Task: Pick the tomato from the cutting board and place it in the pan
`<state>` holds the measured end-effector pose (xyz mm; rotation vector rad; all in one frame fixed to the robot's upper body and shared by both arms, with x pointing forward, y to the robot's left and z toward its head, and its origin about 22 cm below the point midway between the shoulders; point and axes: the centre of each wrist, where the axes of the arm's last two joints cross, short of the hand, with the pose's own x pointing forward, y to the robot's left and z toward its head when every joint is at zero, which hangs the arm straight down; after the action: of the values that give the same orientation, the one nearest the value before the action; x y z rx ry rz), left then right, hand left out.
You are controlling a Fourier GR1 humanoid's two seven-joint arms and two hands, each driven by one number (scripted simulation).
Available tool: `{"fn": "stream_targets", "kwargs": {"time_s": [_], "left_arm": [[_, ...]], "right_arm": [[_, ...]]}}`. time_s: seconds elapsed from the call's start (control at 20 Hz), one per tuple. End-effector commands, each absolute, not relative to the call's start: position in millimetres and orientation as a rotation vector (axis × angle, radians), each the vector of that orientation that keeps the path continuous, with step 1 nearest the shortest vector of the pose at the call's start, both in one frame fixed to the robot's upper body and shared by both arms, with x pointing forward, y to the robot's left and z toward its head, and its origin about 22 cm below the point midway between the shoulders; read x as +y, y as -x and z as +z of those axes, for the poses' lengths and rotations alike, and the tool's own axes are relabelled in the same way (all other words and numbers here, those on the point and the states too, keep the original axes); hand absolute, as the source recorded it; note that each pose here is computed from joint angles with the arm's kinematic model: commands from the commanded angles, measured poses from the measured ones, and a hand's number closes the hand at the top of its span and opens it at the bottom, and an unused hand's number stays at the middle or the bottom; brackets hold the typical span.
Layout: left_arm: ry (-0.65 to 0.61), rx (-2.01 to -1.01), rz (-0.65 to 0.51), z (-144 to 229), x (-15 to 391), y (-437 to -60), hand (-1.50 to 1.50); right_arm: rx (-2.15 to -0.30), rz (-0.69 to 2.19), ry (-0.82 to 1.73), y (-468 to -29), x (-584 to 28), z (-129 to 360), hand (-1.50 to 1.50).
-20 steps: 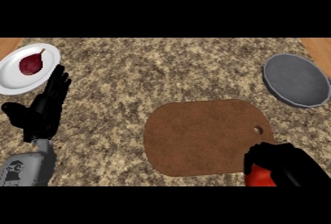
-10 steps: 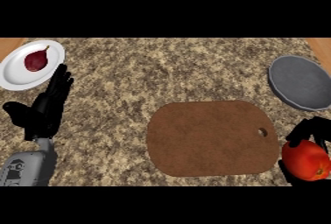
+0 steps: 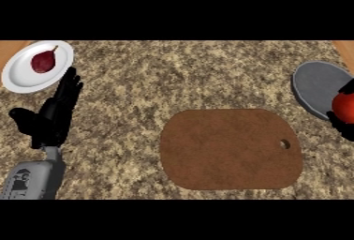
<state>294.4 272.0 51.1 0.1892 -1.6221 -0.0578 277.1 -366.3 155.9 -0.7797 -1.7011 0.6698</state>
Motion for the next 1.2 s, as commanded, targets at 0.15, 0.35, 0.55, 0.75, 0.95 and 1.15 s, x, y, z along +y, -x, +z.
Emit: {"fn": "stream_targets", "kwargs": {"time_s": [0.15,0.35,0.55,0.75,0.95,1.15], "left_arm": [[-0.172,-1.627,-0.059,38.6,265.7,-304.1,0.0],[-0.167,-1.642,-0.076,71.8,252.9,-315.0,0.0],[-0.138,-1.658,-0.091,56.5,256.5,-305.6,0.0],[-0.131,-1.654,-0.111,58.4,256.8,-315.6,0.0],[-0.123,-1.677,-0.107,60.5,246.5,-312.9,0.0],[-0.124,-1.664,-0.109,52.8,248.8,-309.0,0.0]], "right_arm": [[-1.651,0.691,1.004,-319.4,-437.5,144.4,1.5],[-1.612,0.681,1.098,-343.1,-443.7,117.6,1.5],[-1.616,0.64,1.068,-349.0,-453.4,83.3,1.5],[-1.587,0.656,1.074,-365.6,-449.8,85.7,1.5],[-1.499,0.604,0.914,-360.6,-455.1,65.7,-1.5],[-1.421,0.61,0.615,-355.5,-463.1,59.5,-1.5]]}}
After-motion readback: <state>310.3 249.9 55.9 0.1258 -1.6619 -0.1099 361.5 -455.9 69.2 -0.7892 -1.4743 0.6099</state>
